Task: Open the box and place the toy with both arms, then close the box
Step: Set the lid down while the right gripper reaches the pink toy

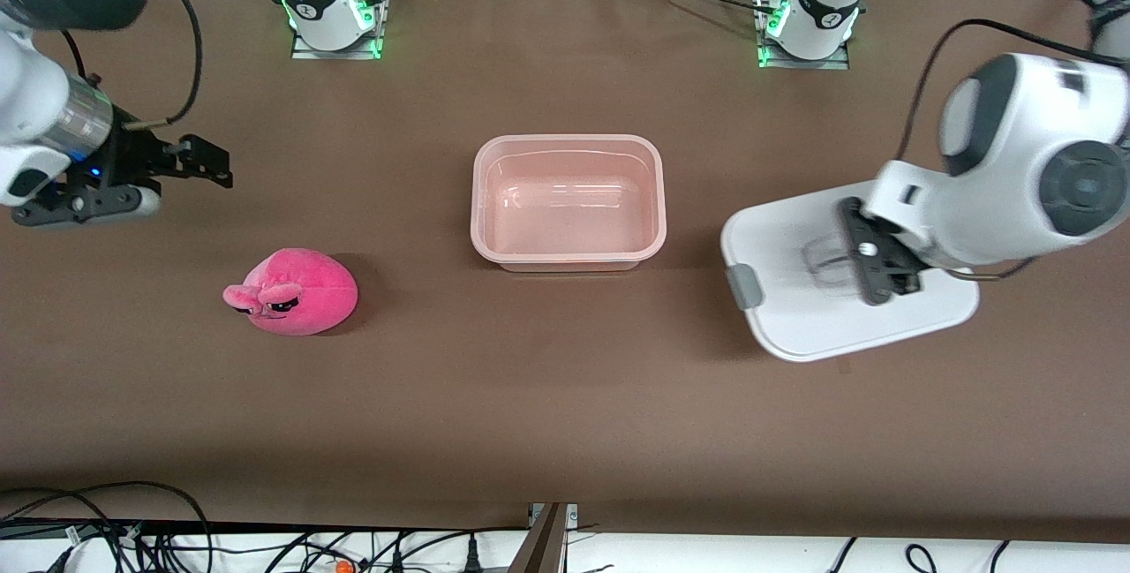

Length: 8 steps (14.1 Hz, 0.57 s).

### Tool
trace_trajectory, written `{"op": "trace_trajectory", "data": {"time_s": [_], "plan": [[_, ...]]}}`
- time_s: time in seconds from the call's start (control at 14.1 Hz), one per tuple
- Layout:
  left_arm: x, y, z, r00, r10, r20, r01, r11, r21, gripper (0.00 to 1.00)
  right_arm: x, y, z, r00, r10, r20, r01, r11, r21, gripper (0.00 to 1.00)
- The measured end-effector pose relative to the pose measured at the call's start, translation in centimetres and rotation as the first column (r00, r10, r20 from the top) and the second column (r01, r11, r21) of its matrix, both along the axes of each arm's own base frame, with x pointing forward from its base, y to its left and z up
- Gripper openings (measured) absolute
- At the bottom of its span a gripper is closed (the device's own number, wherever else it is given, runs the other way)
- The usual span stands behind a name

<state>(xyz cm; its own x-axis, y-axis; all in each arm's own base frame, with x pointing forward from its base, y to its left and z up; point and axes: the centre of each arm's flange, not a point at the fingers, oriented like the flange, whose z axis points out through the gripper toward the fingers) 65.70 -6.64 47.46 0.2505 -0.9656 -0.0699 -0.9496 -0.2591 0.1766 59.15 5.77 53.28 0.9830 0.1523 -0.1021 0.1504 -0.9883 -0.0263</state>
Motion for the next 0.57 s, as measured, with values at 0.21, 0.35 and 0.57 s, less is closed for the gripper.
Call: {"op": "trace_trajectory", "data": {"time_s": [0.21,0.35,0.57], "plan": [[0.3,7.8,-0.1,0.999,-0.034,-0.007,0.034,0.999,-0.029,0.07,1.6,0.0,-4.9,0.998,-0.001,-0.069,0.000,1.000,-0.018,1.00],[0.1,11.7,-0.3,0.999,-0.041,-0.012,0.040,0.998,-0.042,0.07,2.6,0.1,-7.3,0.997,-0.002,-0.083,0.000,1.000,-0.022,1.00],[-0.4,15.0,-1.2,0.999,-0.023,-0.042,0.021,0.998,-0.053,0.07,3.8,-0.2,-10.9,0.997,-0.009,-0.081,0.007,1.000,-0.026,1.00]]}}
